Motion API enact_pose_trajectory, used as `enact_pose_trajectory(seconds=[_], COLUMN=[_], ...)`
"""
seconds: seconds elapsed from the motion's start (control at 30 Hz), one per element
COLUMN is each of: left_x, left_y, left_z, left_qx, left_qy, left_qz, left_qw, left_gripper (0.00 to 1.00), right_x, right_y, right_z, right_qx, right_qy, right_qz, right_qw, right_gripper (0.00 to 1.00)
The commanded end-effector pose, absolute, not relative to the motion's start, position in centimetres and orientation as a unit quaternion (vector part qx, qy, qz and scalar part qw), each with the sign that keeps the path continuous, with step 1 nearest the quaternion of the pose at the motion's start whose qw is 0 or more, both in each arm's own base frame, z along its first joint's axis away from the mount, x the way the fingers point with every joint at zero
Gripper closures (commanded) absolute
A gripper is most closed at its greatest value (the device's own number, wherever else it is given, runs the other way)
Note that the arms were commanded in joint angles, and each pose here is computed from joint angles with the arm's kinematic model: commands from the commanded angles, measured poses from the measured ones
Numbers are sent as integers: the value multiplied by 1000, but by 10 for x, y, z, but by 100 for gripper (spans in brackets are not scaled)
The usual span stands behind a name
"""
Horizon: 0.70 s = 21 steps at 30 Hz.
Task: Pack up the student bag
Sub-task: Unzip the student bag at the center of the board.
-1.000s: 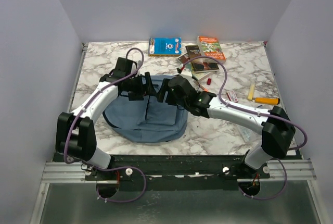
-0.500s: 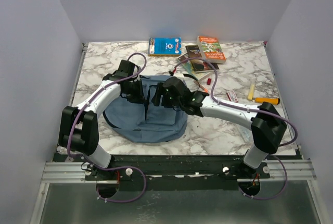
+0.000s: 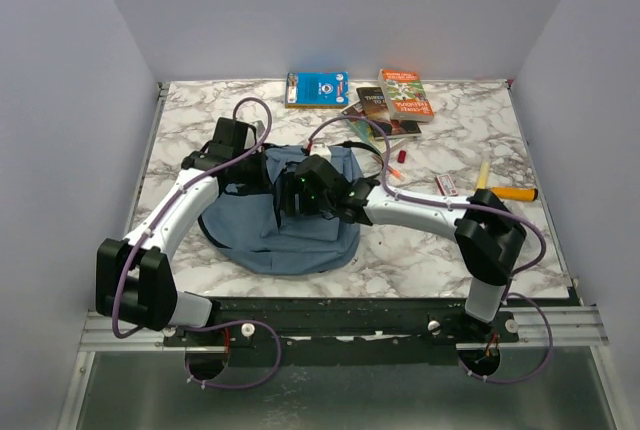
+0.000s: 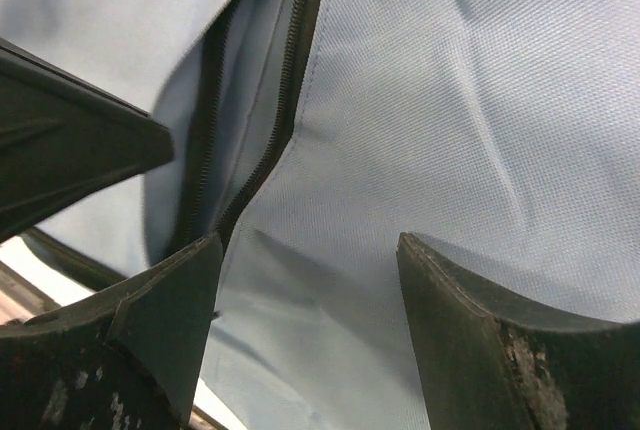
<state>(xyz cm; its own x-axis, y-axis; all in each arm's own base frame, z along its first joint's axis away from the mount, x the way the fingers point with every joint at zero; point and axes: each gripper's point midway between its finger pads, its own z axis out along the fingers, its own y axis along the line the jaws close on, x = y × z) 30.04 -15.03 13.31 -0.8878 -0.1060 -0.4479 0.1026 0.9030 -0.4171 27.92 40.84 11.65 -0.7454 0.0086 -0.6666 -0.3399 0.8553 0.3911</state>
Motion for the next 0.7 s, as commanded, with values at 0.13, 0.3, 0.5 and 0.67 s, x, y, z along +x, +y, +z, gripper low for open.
enact_pose_trajectory(seconds=[0.13, 0.3, 0.5, 0.67], left_x=[306, 302, 301, 301], left_y=[-159, -167, -170, -168], left_z=[157, 165, 169, 167], left_qx=[1, 12, 12, 8], left_qy=[925, 913, 909, 910], left_qz=[-259, -287, -298, -292], left_qw=[279, 288, 293, 295], left_gripper=[100, 100, 100, 100], right_x=[287, 298, 324, 340], right_y=[410, 407, 399, 399], right_z=[96, 100, 97, 84], right_qx=[-92, -16, 5, -10], right_qy=[895, 895, 875, 860], right_qz=[157, 148, 87, 51], right_qw=[408, 421, 476, 508], right_gripper=[22, 21, 10, 15])
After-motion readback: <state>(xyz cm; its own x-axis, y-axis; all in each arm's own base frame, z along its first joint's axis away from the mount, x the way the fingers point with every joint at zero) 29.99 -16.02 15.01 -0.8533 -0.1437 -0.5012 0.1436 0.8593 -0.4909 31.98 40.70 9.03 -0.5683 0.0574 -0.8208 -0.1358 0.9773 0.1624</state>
